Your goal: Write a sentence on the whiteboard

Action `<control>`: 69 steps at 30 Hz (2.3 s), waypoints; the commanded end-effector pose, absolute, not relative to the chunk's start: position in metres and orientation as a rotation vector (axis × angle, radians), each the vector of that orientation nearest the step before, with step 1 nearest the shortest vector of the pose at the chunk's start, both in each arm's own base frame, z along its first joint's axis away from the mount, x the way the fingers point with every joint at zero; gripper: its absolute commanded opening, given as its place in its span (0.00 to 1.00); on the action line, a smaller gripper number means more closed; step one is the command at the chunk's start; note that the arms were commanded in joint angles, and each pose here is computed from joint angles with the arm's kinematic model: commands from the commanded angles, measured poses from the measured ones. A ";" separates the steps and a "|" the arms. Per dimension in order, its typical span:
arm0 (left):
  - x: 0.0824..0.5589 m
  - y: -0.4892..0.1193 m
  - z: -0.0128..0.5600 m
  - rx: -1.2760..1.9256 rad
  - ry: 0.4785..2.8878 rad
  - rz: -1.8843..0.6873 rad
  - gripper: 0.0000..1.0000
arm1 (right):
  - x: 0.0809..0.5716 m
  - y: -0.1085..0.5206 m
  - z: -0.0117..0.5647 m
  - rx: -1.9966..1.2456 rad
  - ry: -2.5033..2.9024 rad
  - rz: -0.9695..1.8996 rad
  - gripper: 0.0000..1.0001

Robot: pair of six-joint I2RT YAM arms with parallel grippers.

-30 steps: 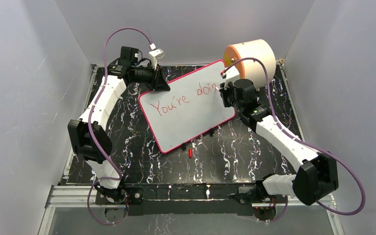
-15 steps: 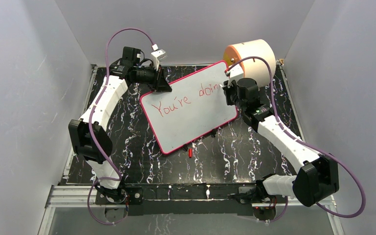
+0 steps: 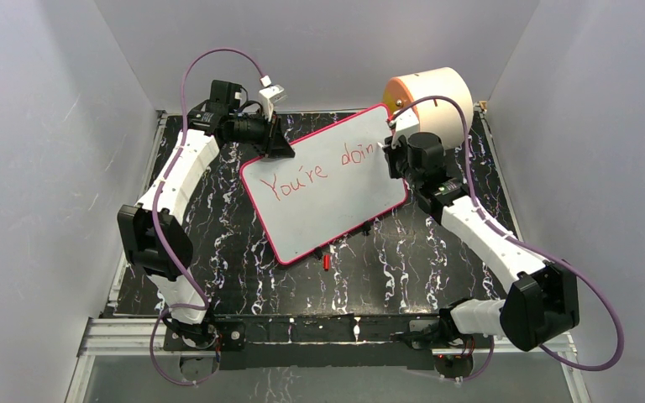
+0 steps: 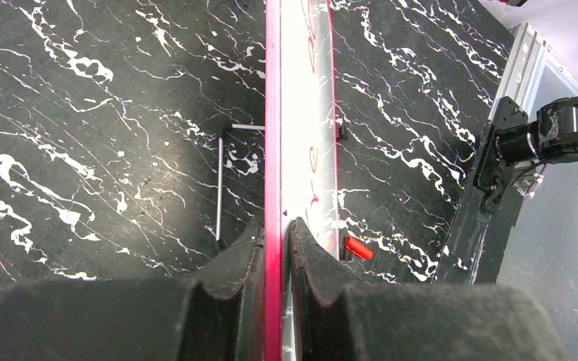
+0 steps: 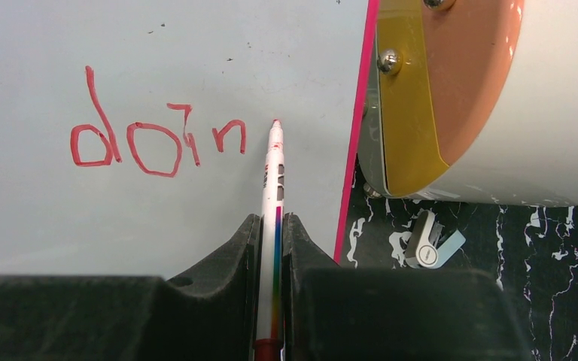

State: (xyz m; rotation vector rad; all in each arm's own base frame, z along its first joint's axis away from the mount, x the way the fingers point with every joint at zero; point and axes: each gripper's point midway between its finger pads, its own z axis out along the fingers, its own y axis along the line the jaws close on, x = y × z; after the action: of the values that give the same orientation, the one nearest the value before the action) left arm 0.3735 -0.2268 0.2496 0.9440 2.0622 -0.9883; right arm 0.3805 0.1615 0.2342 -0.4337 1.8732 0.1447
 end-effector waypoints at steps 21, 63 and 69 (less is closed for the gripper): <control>0.348 -0.227 0.203 1.006 2.244 -0.983 0.00 | 0.391 0.181 0.269 -0.456 1.743 0.245 0.00; 0.347 -0.227 0.204 1.006 2.243 -0.983 0.00 | 0.387 0.160 0.236 -0.425 1.831 0.167 0.00; 0.348 -0.227 0.203 1.004 2.244 -0.985 0.00 | 0.392 0.164 0.247 -0.419 1.797 0.182 0.00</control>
State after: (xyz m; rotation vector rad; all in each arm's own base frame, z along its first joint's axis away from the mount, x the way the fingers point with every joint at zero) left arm 0.3738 -0.2262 0.2486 0.9391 2.0699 -0.9843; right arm 0.3773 0.1591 0.2219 -0.4543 1.8943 0.1660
